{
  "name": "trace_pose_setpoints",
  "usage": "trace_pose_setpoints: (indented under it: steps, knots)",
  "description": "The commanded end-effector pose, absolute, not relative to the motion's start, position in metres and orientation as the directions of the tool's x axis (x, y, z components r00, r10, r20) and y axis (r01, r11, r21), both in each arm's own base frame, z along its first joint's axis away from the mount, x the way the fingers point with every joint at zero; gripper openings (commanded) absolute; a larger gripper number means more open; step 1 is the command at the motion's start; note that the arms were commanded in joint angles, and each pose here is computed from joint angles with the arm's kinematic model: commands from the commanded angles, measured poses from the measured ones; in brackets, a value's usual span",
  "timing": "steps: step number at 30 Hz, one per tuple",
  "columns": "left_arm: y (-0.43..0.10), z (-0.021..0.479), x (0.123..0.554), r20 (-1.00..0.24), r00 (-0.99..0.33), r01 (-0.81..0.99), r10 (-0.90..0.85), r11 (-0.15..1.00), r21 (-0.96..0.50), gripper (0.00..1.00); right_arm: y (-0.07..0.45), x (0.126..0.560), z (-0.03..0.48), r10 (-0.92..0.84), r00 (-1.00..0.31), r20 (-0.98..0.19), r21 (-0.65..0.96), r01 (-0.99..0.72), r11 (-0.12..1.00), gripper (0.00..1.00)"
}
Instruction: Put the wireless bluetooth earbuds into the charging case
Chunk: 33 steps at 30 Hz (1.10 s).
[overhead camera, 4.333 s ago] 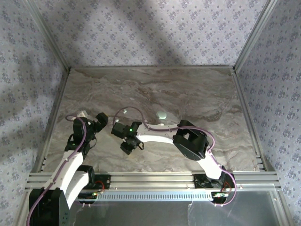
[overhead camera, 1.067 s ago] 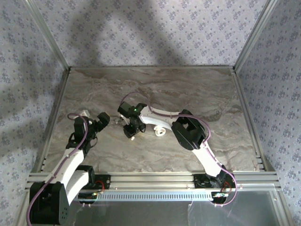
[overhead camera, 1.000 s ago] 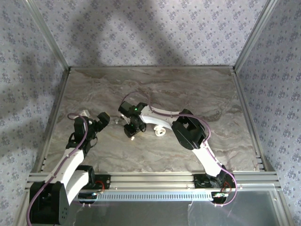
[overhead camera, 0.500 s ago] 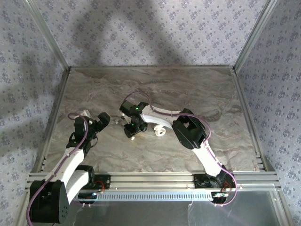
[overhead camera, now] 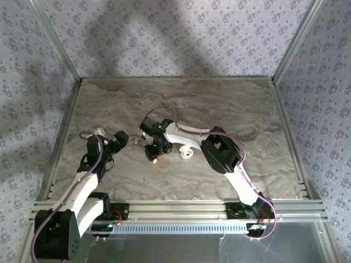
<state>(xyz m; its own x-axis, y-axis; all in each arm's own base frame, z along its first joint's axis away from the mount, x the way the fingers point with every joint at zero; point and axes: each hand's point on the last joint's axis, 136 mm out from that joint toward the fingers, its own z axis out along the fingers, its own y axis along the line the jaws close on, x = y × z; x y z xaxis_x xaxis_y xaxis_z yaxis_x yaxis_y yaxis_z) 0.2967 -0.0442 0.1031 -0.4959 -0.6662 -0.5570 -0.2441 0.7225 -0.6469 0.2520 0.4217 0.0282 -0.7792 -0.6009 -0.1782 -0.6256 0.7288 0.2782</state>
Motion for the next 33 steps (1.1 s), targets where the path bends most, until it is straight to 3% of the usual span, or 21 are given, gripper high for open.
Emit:
trace_pose_setpoints:
  steps: [1, 20, 33]
  knots:
    - [-0.0486, 0.1064, 0.2992, -0.556, -0.497, -0.223, -0.666, 0.717, -0.66, 1.0, 0.4146, 0.2335, 0.0261, -0.602, -0.791, -0.113, 0.301, -0.604, 0.738, 0.34]
    - [-0.0506, 0.1058, 0.2997, -0.558, -0.501, -0.218, -0.662, 0.721, -0.658, 1.0, 0.4107, 0.2267, 0.0276, -0.61, -0.786, -0.098, 0.285, -0.61, 0.74, 0.32]
    - [-0.0532, 0.1062, 0.3, -0.561, -0.508, -0.209, -0.654, 0.725, -0.656, 1.0, 0.4083, 0.2281, 0.0286, -0.598, -0.794, -0.103, 0.271, -0.601, 0.752, 0.22]
